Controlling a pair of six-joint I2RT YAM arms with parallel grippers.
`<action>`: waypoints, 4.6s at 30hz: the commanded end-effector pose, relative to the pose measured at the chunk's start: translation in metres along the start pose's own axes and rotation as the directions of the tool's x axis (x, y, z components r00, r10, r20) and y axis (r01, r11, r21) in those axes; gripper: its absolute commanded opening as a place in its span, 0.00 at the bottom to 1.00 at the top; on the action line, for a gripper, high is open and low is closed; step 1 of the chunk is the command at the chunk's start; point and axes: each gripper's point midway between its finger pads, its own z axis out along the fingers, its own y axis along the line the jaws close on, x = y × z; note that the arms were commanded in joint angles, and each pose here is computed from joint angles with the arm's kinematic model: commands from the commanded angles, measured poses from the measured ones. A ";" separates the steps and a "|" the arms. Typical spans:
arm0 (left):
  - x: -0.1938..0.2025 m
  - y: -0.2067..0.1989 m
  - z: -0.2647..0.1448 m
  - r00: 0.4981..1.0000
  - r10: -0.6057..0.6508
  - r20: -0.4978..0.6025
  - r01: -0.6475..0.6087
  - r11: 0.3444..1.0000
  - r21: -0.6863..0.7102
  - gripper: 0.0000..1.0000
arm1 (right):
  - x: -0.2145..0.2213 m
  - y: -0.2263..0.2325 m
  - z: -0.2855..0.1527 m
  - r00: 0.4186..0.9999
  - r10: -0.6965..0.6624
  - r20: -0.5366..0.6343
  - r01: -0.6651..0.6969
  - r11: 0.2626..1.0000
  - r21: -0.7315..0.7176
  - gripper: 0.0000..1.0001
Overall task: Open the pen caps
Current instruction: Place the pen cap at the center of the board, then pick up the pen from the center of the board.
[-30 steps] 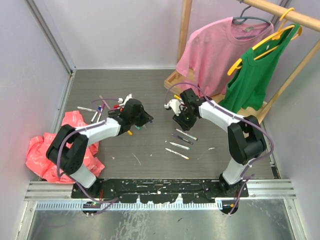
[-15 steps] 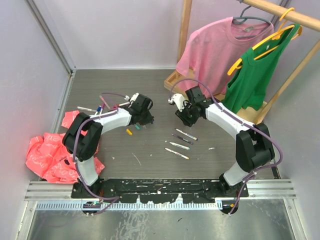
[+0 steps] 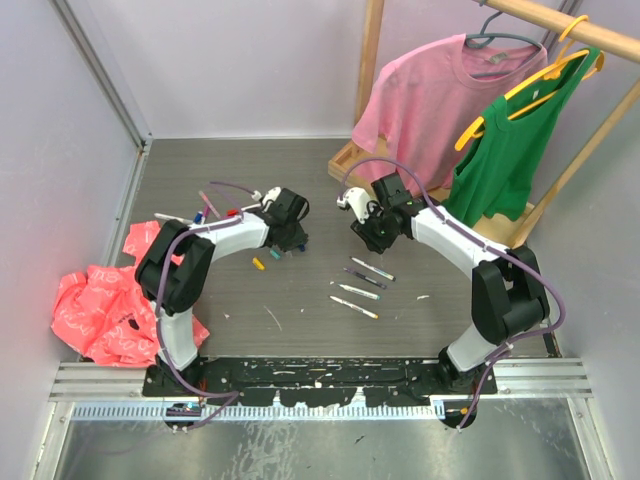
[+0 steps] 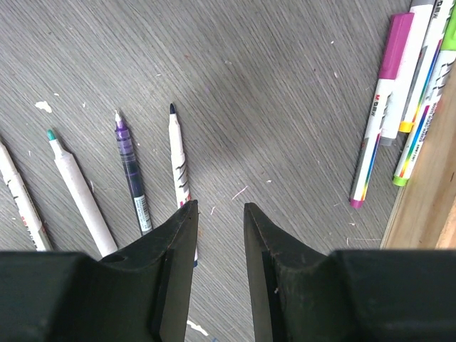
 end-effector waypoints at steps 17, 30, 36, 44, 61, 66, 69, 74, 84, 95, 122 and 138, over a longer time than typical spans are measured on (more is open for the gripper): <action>-0.040 -0.045 -0.100 0.986 0.075 0.150 -0.115 0.953 0.281 0.40 | -0.014 -0.048 -0.022 0.966 0.159 0.202 -0.172 0.984 0.049 0.44; 0.001 -0.031 -0.202 0.936 0.030 0.352 -0.306 0.564 0.767 0.98 | -0.019 -0.090 0.012 0.969 0.194 0.156 -0.213 0.970 0.115 0.45; 0.014 -0.008 -0.208 0.929 0.020 0.369 -0.316 0.559 0.766 0.98 | -0.008 -0.108 0.032 0.973 0.210 0.097 -0.223 0.961 0.163 0.42; 0.021 0.012 -0.208 0.926 0.011 0.378 -0.314 0.577 0.754 0.98 | 0.001 -0.125 0.044 0.969 0.238 0.068 -0.247 0.950 0.189 0.39; 0.024 0.023 -0.210 0.920 -0.001 0.391 -0.315 0.590 0.743 0.98 | 0.018 -0.115 0.060 0.969 0.247 0.017 -0.248 0.964 0.095 0.30; 0.024 0.023 -0.209 0.921 -0.002 0.389 -0.312 0.594 0.742 0.98 | 0.022 -0.104 0.061 0.974 0.228 0.001 -0.227 0.973 0.047 0.23; 0.024 0.023 -0.209 0.922 -0.003 0.387 -0.310 0.593 0.743 0.98 | 0.025 -0.098 0.061 0.976 0.220 -0.010 -0.219 0.975 0.021 0.20; 0.024 0.023 -0.209 0.922 -0.005 0.387 -0.309 0.593 0.744 0.98 | 0.025 -0.087 0.060 0.980 0.198 -0.013 -0.198 0.980 -0.025 0.19; 0.026 0.022 -0.209 0.927 -0.003 0.374 -0.301 0.589 0.750 0.98 | 0.028 -0.074 0.073 0.979 0.190 -0.067 -0.194 0.980 -0.047 0.26; 0.027 0.016 -0.212 0.936 -0.014 0.353 -0.284 0.562 0.777 0.98 | 0.027 -0.069 0.077 0.978 0.190 -0.088 -0.195 0.979 -0.055 0.09; -0.019 -0.042 -0.318 0.881 -0.233 0.411 -0.358 0.239 0.903 0.98 | -0.108 0.062 -0.119 0.835 0.296 0.464 0.047 0.801 -0.596 0.01; -0.039 -0.083 -0.290 0.863 -0.335 0.378 -0.248 0.371 0.895 0.99 | -0.108 0.095 -0.126 0.831 0.269 0.487 0.144 0.741 -0.656 0.01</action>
